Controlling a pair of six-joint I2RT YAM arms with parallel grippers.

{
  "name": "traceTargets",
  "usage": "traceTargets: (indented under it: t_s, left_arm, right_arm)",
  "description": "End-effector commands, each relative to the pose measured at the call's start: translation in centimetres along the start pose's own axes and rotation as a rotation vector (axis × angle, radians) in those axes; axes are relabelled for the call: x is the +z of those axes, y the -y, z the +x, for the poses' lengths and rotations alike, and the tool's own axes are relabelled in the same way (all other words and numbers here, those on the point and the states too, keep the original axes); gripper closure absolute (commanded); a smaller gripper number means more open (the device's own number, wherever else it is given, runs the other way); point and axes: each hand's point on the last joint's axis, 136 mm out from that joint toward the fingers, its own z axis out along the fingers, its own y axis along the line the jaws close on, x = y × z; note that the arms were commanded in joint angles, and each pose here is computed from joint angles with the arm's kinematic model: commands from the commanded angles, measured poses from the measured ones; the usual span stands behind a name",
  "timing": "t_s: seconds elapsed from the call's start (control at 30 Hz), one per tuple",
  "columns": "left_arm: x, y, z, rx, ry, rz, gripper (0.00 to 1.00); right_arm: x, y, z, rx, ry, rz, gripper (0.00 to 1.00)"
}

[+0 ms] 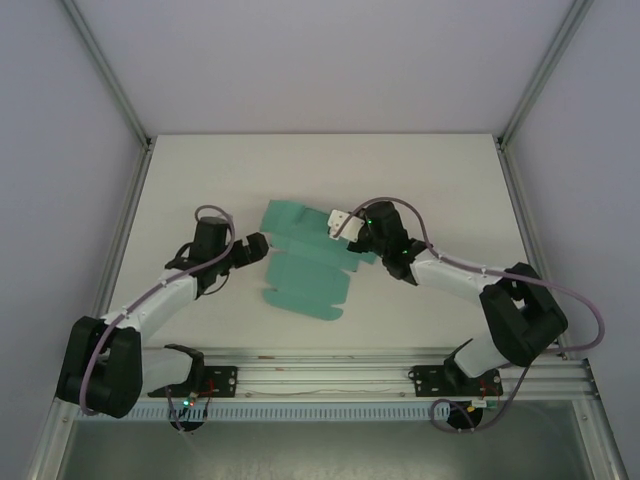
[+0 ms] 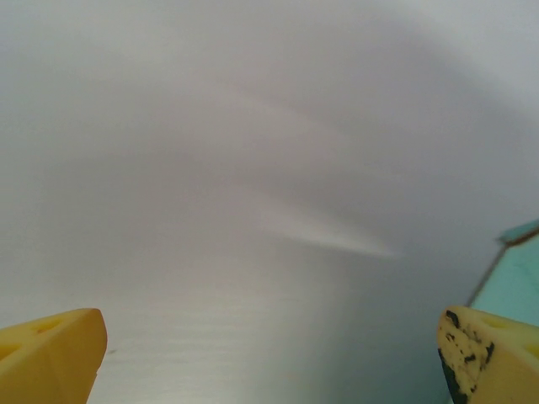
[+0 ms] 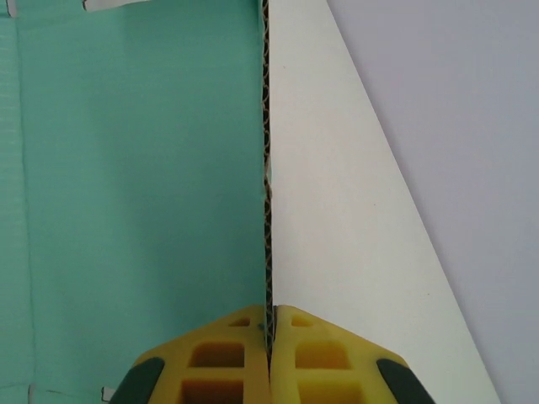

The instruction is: Assemble paper box

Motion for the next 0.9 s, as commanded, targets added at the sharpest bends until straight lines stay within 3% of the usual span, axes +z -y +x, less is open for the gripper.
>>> traceTargets:
  t_s: [0.0,0.1,0.43,0.87]
  left_arm:
    - [-0.2,-2.3,-0.3,-0.003,0.043,-0.087,0.00]
    - [0.3,-2.8,-0.2,0.003,0.053,-0.105,0.00]
    - [1.3,1.9,0.6,0.123,0.022,0.179,0.00]
    - [0.7,5.8,2.3,0.260,0.010,0.367,0.00]
  right_arm:
    - [-0.4,-0.9,-0.1,0.033,0.016,-0.050,1.00]
    - [-0.3,-1.1,0.1,0.038,0.004,-0.063,1.00]
    - [-0.2,-0.8,-0.4,0.104,0.028,-0.077,1.00]
    - [-0.4,-1.3,-1.0,0.149,0.064,-0.132,1.00]
